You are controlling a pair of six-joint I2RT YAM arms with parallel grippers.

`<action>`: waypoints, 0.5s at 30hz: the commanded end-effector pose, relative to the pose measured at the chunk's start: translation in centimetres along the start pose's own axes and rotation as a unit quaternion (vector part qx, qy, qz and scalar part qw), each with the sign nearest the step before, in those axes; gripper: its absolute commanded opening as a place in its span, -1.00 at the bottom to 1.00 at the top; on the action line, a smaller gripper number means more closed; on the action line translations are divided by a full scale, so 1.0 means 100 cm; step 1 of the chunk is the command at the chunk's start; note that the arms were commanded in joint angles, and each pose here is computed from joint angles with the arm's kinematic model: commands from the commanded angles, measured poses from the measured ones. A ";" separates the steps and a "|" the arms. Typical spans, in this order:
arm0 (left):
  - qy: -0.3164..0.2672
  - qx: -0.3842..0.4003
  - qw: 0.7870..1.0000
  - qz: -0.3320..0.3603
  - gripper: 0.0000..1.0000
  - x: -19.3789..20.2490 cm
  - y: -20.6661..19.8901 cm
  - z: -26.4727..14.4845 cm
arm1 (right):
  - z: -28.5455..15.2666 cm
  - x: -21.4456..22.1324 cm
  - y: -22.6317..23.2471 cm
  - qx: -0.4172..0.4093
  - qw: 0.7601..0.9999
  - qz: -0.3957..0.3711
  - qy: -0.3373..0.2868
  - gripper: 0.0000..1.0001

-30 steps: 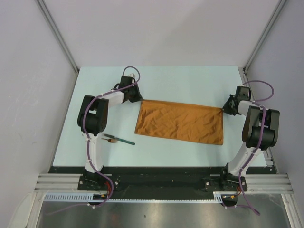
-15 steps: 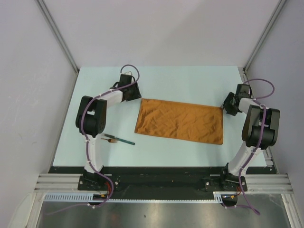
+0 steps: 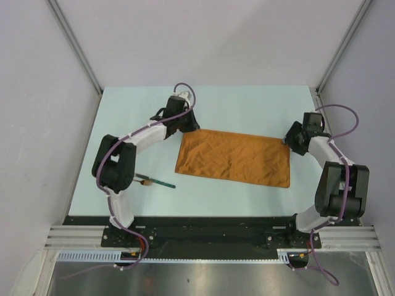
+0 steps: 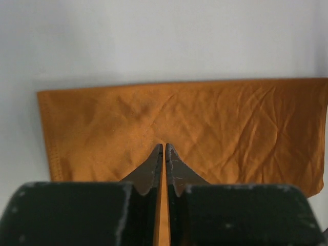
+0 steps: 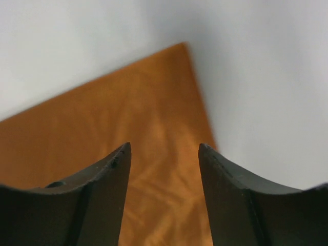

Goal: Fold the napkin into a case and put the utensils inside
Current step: Smooth out the rectangle-folded napkin at the center of the board.

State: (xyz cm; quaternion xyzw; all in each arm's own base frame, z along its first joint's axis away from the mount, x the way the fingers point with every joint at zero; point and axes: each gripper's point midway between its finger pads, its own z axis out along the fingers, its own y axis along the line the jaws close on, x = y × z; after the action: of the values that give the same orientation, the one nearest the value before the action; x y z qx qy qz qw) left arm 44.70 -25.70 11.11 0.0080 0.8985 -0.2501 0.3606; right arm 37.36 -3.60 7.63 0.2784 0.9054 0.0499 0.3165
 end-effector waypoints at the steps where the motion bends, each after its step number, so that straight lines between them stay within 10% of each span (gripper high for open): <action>1: 0.030 0.078 0.996 -0.034 -0.95 0.020 -0.011 0.025 | -0.009 0.004 0.066 -0.179 0.984 0.020 -0.020 0.15; 15: 0.054 -0.005 0.993 -0.106 -1.00 0.015 0.078 0.068 | 0.060 -0.005 0.094 -0.301 0.952 0.056 0.021 -0.33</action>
State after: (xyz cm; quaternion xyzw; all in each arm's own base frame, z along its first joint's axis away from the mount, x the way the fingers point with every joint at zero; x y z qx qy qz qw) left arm 47.40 -23.05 2.42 -0.0642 0.9149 -0.2887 0.2748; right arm 42.86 4.18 3.90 0.2379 0.8637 0.3068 0.3212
